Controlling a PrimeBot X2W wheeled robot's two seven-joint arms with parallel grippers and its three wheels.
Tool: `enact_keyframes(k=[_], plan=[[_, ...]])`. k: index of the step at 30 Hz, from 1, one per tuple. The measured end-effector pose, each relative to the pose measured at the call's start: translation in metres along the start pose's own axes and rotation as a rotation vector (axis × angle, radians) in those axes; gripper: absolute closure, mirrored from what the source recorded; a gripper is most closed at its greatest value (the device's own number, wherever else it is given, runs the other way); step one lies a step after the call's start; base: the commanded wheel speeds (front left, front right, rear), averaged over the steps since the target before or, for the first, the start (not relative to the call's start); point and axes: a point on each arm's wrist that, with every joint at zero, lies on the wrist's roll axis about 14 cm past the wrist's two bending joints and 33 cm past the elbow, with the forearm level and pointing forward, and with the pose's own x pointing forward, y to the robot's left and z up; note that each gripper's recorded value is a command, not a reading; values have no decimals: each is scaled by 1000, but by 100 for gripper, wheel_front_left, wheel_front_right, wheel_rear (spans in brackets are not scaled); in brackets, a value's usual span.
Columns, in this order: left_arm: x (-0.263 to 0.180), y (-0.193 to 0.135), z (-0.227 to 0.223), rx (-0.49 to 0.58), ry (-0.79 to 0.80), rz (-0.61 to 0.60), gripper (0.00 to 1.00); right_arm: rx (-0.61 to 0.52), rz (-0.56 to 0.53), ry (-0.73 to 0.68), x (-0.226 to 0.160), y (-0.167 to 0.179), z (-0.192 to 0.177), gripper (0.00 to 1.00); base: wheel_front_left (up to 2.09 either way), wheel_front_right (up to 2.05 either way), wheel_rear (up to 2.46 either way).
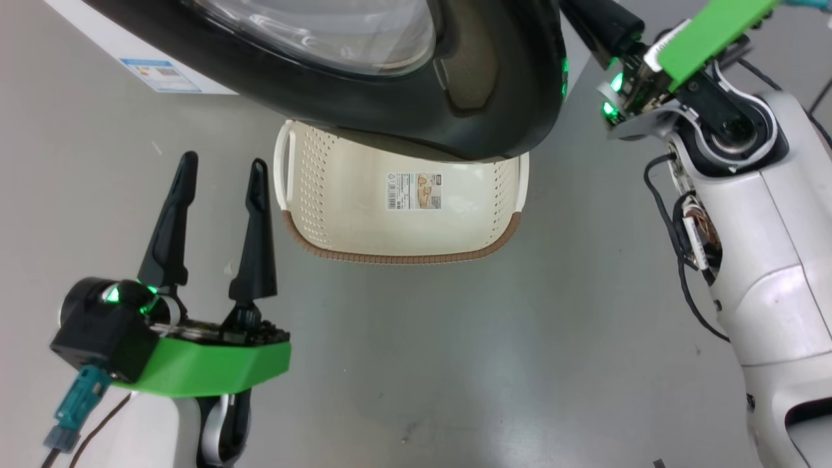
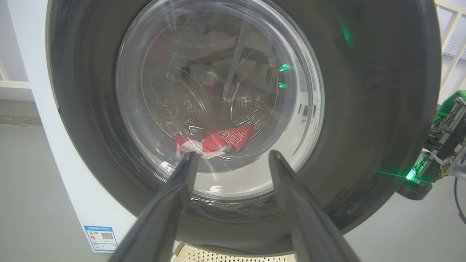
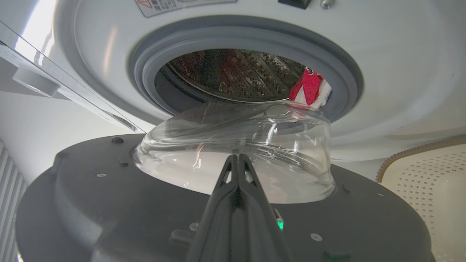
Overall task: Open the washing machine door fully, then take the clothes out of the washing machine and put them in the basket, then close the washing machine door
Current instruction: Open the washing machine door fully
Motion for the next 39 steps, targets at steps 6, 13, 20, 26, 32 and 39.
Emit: enact_keyframes(k=[6,13,20,26,32,39], plan=[[0,1,-1,-1,2,4,0,-19,-10,120,9,2,-18,100,0,0,0],[0,1,1,-1,-2,4,0,-50,-21,156,7,4,-20,100,0,0,0],[-3,2,9,3,-13,13,0,-66,-3,189,2,15,-29,100,0,0,0],[-7,3,21,7,-35,18,0,-69,-12,217,-7,14,-41,100,0,0,0],[-15,7,35,9,-57,37,0,-61,-15,249,-16,14,-58,100,0,0,0],[-35,19,48,24,-67,81,0,-39,-17,281,-26,15,-79,100,0,0,0]])
